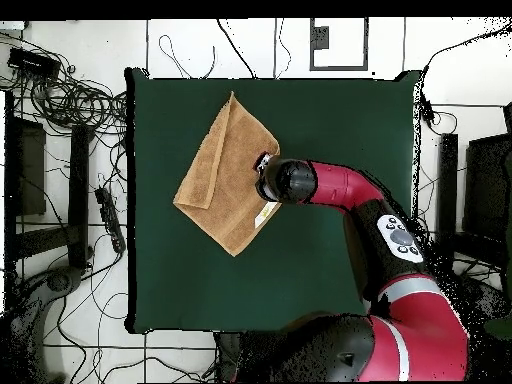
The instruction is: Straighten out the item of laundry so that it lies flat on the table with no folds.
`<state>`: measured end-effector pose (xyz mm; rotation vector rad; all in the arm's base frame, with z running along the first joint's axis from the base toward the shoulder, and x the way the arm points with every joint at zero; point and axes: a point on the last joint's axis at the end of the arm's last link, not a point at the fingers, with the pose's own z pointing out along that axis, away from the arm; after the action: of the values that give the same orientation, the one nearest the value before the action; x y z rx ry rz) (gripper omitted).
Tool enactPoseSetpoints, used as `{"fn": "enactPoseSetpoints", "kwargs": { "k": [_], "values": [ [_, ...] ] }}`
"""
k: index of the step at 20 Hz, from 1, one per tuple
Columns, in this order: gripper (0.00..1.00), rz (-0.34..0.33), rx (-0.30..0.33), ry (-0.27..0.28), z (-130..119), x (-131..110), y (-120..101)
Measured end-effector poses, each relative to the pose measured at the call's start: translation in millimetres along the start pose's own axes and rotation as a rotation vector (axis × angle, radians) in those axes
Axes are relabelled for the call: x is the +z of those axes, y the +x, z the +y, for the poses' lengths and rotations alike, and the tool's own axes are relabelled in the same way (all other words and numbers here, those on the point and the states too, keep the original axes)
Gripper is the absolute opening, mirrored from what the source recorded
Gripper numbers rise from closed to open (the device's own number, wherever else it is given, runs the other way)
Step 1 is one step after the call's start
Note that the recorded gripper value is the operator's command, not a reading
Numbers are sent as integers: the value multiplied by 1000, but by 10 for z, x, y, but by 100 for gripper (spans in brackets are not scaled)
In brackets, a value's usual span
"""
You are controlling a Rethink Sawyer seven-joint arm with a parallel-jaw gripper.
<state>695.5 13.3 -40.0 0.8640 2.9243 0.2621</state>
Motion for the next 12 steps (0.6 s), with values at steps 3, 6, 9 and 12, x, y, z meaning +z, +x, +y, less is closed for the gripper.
{"fn": "enactPoseSetpoints", "kwargs": {
  "k": [3, 6, 9, 12],
  "values": [
    [100, 0, -3, 1, 4, -46, 18],
    [100, 3, -5, 2, 5, -63, 39],
    [100, 4, -7, 3, 4, -80, 51],
    [100, 1, -8, 3, 10, -107, 46]
  ]
}}
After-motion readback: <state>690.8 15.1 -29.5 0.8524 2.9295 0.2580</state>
